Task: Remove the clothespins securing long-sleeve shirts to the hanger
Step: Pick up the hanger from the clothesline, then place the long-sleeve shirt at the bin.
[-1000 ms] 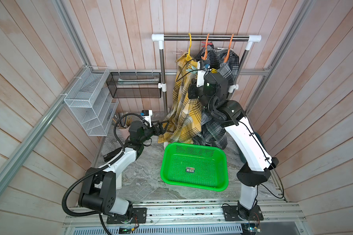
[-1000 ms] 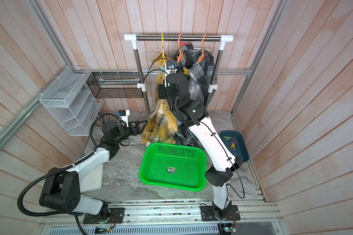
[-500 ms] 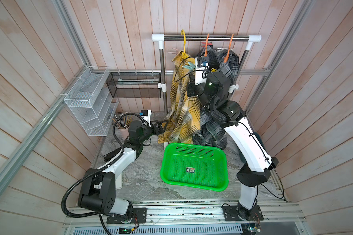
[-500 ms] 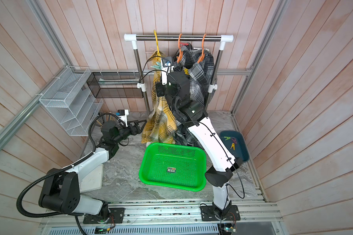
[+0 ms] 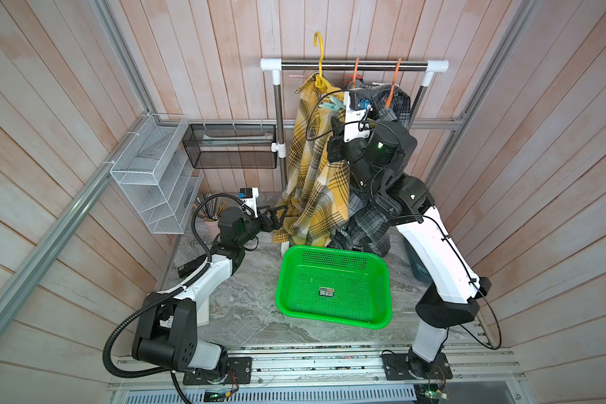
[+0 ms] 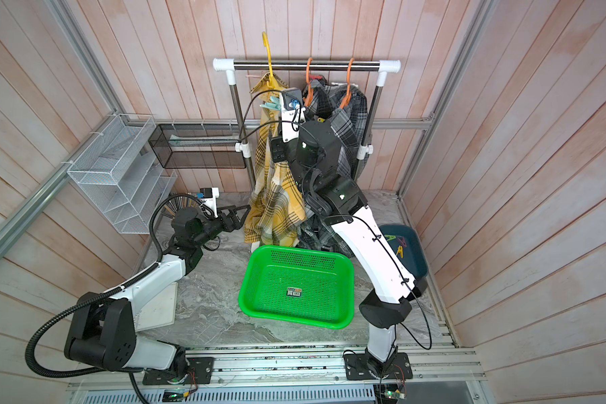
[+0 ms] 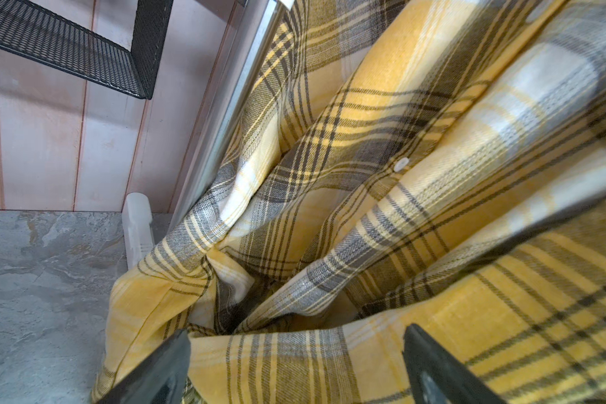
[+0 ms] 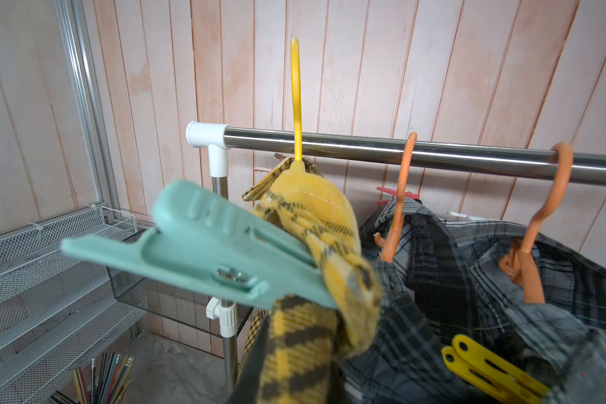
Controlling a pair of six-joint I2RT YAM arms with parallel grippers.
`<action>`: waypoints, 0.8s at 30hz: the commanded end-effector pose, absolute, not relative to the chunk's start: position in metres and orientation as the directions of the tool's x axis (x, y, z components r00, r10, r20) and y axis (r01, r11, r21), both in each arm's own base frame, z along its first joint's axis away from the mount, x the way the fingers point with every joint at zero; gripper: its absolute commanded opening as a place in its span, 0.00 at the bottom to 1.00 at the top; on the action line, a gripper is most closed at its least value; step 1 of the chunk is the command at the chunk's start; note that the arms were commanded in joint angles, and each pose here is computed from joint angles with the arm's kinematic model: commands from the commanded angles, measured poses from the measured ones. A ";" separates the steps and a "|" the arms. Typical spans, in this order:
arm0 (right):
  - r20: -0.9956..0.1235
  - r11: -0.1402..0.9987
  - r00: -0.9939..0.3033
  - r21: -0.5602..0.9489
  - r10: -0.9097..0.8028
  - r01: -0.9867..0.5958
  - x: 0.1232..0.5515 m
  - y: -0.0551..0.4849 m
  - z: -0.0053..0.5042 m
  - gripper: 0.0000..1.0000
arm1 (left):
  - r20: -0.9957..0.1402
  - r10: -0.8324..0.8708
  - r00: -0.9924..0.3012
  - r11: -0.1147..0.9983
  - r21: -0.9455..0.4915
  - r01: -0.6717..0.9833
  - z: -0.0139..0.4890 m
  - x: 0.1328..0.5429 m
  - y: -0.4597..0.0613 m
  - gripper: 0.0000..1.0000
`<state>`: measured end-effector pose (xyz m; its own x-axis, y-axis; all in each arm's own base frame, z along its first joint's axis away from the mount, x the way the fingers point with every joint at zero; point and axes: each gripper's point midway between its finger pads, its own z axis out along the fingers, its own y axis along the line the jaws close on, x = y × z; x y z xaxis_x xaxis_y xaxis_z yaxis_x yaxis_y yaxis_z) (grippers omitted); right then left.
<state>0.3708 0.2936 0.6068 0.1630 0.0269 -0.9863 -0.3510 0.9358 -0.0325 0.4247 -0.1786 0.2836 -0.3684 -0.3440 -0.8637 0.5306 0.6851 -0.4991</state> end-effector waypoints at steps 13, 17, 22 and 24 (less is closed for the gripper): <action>-0.948 0.920 0.300 -0.025 0.101 -0.390 0.307 0.267 0.635 0.00 | -0.894 -0.327 -0.308 0.716 -0.447 0.536 0.301 0.428 -0.172 0.96; -0.960 0.921 0.267 -0.024 0.088 -0.390 0.303 0.263 0.615 0.00 | -0.895 -0.323 -0.306 0.725 -0.442 0.529 0.299 0.431 -0.170 0.96; -0.975 0.920 0.209 -0.019 0.069 -0.391 0.299 0.256 0.588 0.00 | -0.892 -0.317 -0.324 0.731 -0.447 0.516 0.293 0.438 -0.167 0.96; -0.982 0.914 0.179 -0.025 0.053 -0.405 0.297 0.255 0.574 0.00 | -0.890 -0.312 -0.332 0.734 -0.447 0.511 0.290 0.441 -0.167 0.96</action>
<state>0.3093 0.2696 0.5576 0.1523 -0.0324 -0.9878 -0.4052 0.9096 -0.0923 0.4326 -0.1693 0.2862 -0.3426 -0.3265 -0.8809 0.5127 0.7208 -0.4665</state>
